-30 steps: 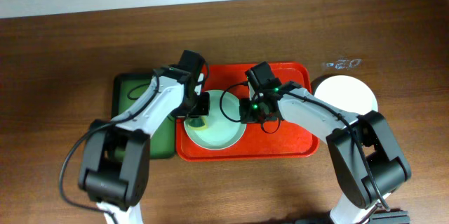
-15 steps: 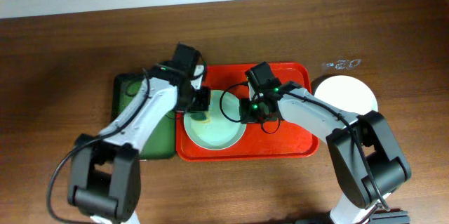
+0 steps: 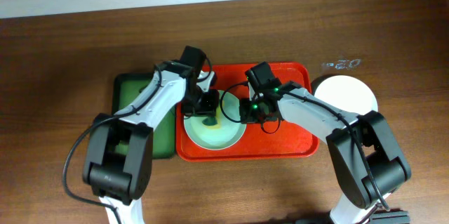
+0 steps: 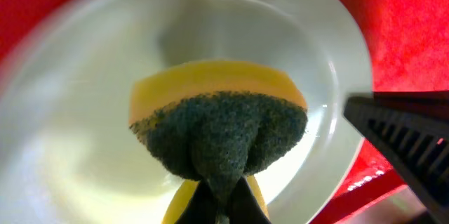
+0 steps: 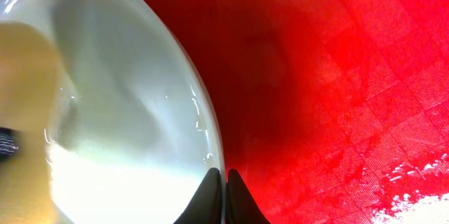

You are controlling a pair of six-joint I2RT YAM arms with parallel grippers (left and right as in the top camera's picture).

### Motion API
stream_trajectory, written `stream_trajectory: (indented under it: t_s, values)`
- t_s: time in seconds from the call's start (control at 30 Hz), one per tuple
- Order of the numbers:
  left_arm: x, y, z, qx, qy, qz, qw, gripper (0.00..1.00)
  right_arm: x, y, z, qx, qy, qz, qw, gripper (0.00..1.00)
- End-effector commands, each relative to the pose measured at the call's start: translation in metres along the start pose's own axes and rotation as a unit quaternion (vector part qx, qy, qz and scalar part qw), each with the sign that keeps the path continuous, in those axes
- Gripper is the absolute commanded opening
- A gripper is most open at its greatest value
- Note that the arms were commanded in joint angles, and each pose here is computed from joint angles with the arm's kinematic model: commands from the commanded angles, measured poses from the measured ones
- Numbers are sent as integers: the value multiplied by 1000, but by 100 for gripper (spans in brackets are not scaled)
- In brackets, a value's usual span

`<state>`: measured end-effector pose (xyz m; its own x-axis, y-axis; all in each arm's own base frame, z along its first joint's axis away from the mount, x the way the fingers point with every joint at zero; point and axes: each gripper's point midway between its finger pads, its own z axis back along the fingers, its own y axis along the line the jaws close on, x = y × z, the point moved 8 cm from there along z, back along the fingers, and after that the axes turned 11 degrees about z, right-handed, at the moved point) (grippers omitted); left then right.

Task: Clean dirty plates on tray and stack at the side
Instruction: 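Scrub the pale green plate with the sponge in the left gripper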

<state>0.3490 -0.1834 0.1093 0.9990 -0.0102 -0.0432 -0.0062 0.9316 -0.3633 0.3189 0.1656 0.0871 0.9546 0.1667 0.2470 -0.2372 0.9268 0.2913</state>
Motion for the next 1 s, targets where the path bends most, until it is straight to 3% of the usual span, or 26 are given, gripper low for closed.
stream_trajectory:
  t_s: [0.0, 0.2, 0.27, 0.33, 0.4, 0.47, 0.57, 0.7, 0.83, 0.9, 0.97]
  values:
    - [6, 7, 38, 85, -74, -7, 994, 0, -3, 0, -3, -6, 4, 4, 1000, 4]
    - [-7, 38, -19, 125, -46, 41, 990, 0, -3, 0, -3, -6, 4, 4, 1000, 5]
    - [-16, 38, -33, 98, -9, 46, 994, 0, -3, 0, -3, -6, 4, 4, 1000, 5]
    - [-24, 15, -39, 15, 29, 35, 999, 0, -3, 1, -3, -6, 4, 4, 1000, 5]
    - [-31, -11, -45, -42, 45, 8, 998, 0, -3, 1, -3, -6, 4, 4, 1000, 4]
    - [-29, -25, -47, -52, 29, -20, 998, 0, -3, 1, -3, -6, 4, 4, 1000, 5]
    - [-7, -12, -9, 59, -20, 1, 998, 0, -3, 1, -3, -6, 4, 4, 1000, 4]
    - [2, 13, 14, 185, -67, 18, 980, 0, -3, 0, -3, -6, 4, 4, 1000, 4]
    - [-7, 31, -11, 204, -63, 55, 975, 0, -3, 0, -3, -6, 4, 4, 1000, 5]
    - [-17, 30, -28, 159, -22, 58, 985, 0, -3, 1, -3, -6, 4, 4, 1000, 5]
    - [-30, -3, -37, 32, 37, 9, 999, 0, -2, 1, -3, -6, 3, 4, 1000, 5]
